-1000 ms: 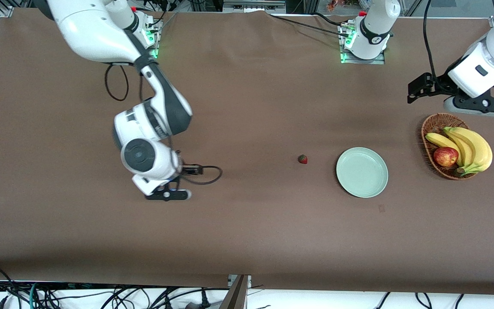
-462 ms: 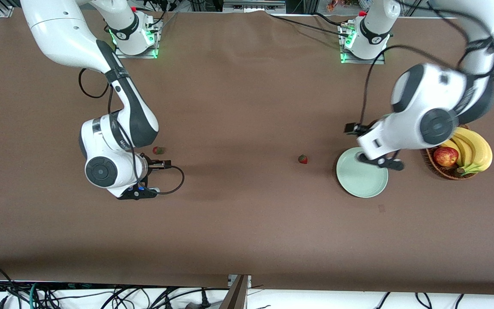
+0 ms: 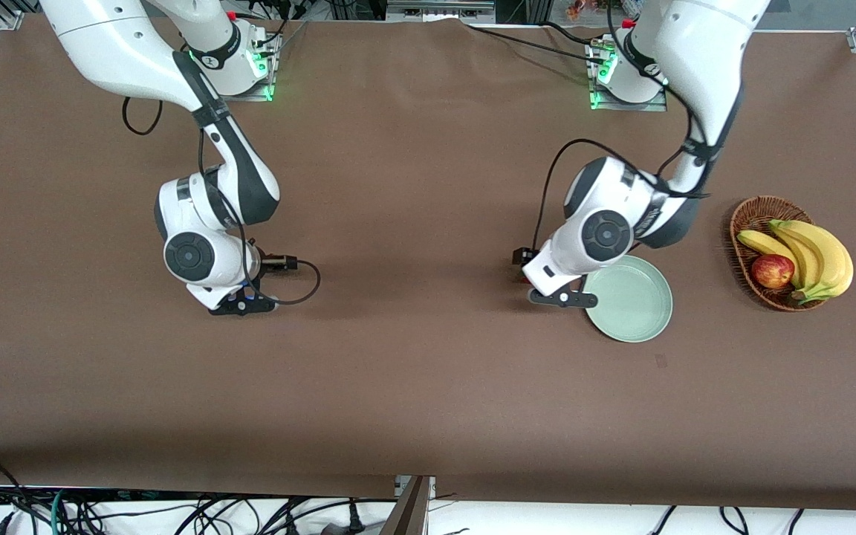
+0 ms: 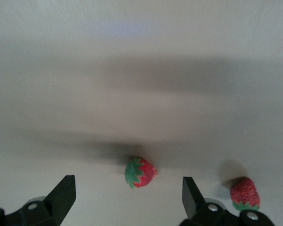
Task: Collect all strawberries into plate
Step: 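Grasp the dropped strawberry with the left gripper while the right gripper grasps another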
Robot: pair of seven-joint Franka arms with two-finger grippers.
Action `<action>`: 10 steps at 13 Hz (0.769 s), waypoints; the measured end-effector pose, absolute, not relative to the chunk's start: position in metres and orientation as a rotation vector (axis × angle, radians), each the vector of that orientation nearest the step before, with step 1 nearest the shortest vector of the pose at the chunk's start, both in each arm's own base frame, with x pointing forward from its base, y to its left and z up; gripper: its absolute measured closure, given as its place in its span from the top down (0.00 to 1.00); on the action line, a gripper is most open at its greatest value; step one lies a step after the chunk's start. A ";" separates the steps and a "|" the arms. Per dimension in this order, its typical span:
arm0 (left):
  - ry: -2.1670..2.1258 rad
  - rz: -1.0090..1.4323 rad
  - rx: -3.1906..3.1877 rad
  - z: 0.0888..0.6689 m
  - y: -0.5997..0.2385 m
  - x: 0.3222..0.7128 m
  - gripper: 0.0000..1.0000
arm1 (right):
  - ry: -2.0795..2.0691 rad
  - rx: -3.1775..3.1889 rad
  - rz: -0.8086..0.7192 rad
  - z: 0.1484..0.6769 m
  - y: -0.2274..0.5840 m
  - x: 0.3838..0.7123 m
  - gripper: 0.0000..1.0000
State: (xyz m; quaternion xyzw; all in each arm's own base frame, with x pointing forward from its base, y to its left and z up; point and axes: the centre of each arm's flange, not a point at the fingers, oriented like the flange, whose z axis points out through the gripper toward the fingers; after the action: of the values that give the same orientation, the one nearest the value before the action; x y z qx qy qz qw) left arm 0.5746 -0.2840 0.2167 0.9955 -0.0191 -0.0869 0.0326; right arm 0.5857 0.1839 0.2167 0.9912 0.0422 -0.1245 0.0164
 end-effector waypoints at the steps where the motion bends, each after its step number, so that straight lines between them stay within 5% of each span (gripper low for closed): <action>1: -0.045 -0.238 3.058 0.199 -0.288 0.572 1.00 | 0.134 3.091 -0.356 0.209 0.182 0.576 1.00; 5: -0.049 -0.230 3.056 0.173 -0.292 0.568 0.93 | 0.149 3.100 -0.325 0.185 0.176 0.550 1.00; 8: -0.068 -0.228 3.057 0.174 -0.299 0.565 0.55 | 0.189 3.104 -0.310 0.181 0.174 0.545 0.93; 10: -0.065 -0.220 3.057 0.177 -0.298 0.568 0.35 | 0.204 3.105 -0.304 0.181 0.173 0.545 0.66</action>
State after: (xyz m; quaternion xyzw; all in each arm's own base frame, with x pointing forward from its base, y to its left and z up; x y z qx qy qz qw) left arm 0.5676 -0.2982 0.1775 0.9965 -0.0213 -0.0717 0.0378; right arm 0.5448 0.1733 0.1813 0.9931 0.0653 -0.0971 0.0075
